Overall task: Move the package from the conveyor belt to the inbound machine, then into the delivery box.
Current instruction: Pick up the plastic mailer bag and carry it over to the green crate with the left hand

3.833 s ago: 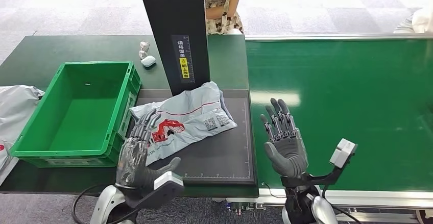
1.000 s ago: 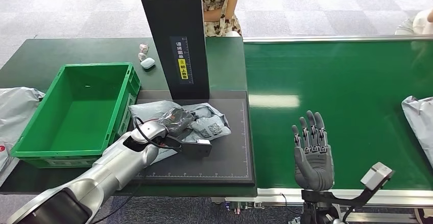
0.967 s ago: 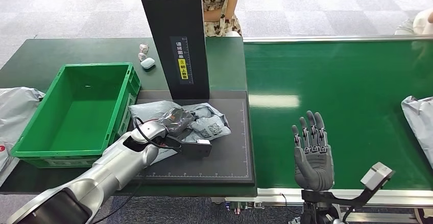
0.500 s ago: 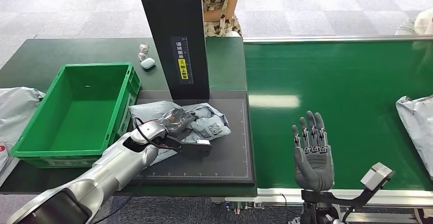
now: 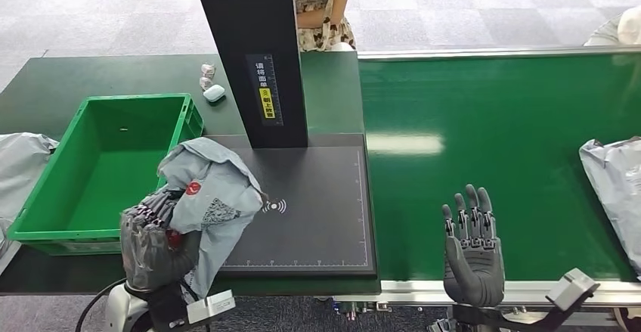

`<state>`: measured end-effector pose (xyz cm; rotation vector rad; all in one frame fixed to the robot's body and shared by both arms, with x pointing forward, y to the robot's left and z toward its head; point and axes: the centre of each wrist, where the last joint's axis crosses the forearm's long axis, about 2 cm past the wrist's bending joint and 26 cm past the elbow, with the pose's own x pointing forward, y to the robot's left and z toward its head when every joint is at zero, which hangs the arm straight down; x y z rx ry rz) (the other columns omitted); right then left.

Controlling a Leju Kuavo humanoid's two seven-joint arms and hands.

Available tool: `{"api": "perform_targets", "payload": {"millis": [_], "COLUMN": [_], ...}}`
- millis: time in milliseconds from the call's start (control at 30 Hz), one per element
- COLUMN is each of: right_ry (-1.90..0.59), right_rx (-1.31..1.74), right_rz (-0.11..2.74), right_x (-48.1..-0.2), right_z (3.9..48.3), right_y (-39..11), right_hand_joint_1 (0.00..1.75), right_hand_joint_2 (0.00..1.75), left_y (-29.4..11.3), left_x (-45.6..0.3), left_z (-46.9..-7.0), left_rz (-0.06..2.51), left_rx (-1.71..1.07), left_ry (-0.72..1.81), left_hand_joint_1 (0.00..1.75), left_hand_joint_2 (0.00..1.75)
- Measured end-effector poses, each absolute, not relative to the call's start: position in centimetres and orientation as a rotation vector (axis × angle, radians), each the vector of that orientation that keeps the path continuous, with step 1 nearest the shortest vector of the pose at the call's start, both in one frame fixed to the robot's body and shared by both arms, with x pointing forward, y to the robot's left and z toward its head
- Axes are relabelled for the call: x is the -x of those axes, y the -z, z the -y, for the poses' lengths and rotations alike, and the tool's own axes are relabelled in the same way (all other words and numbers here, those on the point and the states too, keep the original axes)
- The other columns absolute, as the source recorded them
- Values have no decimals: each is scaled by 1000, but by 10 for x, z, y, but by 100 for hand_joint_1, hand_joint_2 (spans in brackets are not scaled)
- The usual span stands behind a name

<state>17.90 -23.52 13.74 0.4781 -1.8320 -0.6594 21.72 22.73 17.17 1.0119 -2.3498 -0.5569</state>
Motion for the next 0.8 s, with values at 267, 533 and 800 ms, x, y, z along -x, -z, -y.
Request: {"api": "perform_targets", "payload": {"millis": [267, 533, 800], "right_ry": [647, 631, 612], "right_rx": [-498, -530, -573], "right_rz": [1837, 1837, 1844], "right_x": [-178, -174, -174], "right_z": [235, 234, 233], "right_y": [-137, -135, -136], "right_hand_joint_1": [0, 0, 0], "right_hand_joint_2": [175, 175, 175], "left_y": [-188, -198, -229], "left_x": [-207, -212, -283], "left_z": [-238, -261, -307], "left_rz": [2372, 2330, 2114], "left_rx": [-1085, -1169, -1246], "left_ry": [483, 423, 534], "left_hand_joint_1": [175, 175, 175], "left_hand_joint_2": [175, 175, 175]}}
